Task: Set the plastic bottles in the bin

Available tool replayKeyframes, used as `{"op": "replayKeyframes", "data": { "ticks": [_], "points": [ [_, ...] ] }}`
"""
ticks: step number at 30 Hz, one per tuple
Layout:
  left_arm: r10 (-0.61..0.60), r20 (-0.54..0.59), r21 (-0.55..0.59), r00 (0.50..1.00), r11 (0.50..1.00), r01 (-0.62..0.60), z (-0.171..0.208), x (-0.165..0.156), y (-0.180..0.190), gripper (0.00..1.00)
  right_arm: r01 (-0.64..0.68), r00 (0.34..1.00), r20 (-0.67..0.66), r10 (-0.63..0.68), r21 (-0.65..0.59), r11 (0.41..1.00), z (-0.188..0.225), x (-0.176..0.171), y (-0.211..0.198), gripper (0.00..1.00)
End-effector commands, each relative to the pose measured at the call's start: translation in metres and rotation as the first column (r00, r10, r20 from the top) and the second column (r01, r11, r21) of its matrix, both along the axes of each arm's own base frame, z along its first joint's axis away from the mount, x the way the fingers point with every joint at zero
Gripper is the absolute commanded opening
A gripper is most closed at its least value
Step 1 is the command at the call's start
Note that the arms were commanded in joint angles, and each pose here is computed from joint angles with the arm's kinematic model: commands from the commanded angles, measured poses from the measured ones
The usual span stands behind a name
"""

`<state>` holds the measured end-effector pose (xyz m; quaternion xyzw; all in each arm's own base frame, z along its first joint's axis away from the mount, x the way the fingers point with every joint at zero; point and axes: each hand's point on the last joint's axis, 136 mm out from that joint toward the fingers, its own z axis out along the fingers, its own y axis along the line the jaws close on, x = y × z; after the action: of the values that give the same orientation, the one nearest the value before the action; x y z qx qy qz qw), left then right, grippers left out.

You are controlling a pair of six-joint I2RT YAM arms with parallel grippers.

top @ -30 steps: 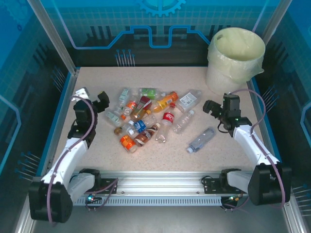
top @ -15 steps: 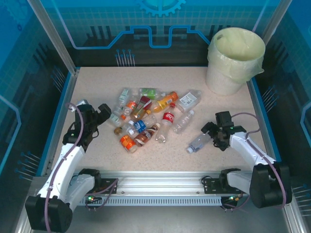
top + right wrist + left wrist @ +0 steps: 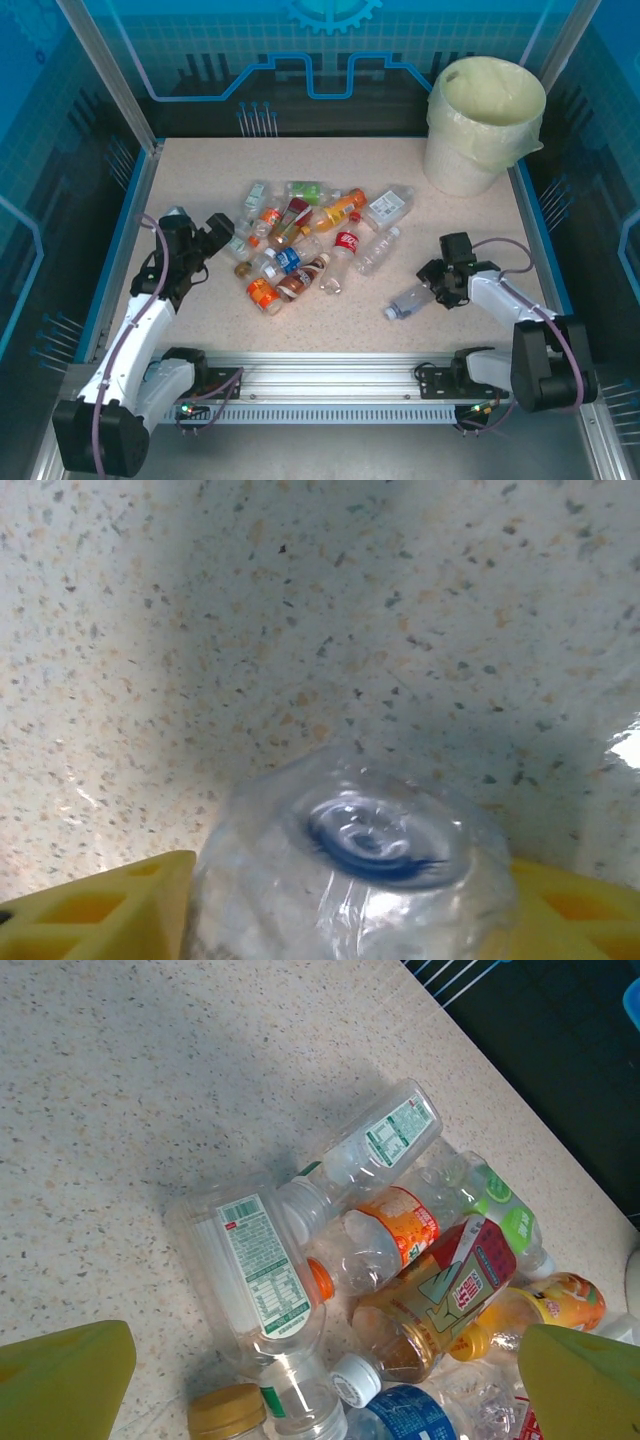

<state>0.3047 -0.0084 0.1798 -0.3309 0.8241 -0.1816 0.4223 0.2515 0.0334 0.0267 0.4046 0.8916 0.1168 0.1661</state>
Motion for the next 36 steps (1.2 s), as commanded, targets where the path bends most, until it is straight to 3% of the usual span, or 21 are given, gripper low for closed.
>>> {"op": "replayKeyframes", "data": {
  "ticks": [1,7,12,17,21,27,32,36],
  "points": [
    [-0.031,0.037,-0.033,0.999,0.999,0.032,0.01,0.005,-0.009,0.99,-0.06,0.98,0.19,0.057,0.01,0.998,0.035,0.031,0.012,0.6],
    [-0.057,0.098,-0.091,0.994,0.994,0.066,0.018,0.012,-0.019,0.99,-0.224,0.859,0.448,0.248,-0.107,0.969,0.125,0.071,0.034,0.53],
    [-0.078,0.211,-0.161,0.974,0.98,0.113,0.031,0.023,-0.03,0.99,-0.308,0.704,0.627,0.334,-0.155,0.939,0.212,0.115,0.056,0.52],
    [-0.079,0.254,-0.189,0.964,0.973,0.13,0.039,0.028,-0.033,0.99,-0.288,0.521,0.758,0.393,-0.278,0.917,0.314,0.165,0.062,0.53],
    [-0.099,0.277,-0.181,0.956,0.972,0.153,0.05,0.03,-0.036,0.99,-0.179,0.427,0.802,0.419,-0.379,0.908,0.381,0.198,0.044,0.53],
    [-0.095,0.275,-0.188,0.957,0.971,0.15,0.05,0.028,-0.036,0.99,0.091,0.384,0.824,0.417,-0.483,0.871,0.451,0.239,-0.008,0.53],
    [-0.084,0.269,-0.186,0.959,0.973,0.138,0.047,0.027,-0.034,0.99,0.363,0.422,0.839,0.343,-0.503,0.785,0.477,0.268,-0.073,0.53],
    [-0.076,0.27,-0.187,0.96,0.974,0.129,0.047,0.027,-0.033,0.99,0.486,0.456,0.836,0.305,-0.521,0.702,0.478,0.29,-0.104,0.54]
  ]
}}
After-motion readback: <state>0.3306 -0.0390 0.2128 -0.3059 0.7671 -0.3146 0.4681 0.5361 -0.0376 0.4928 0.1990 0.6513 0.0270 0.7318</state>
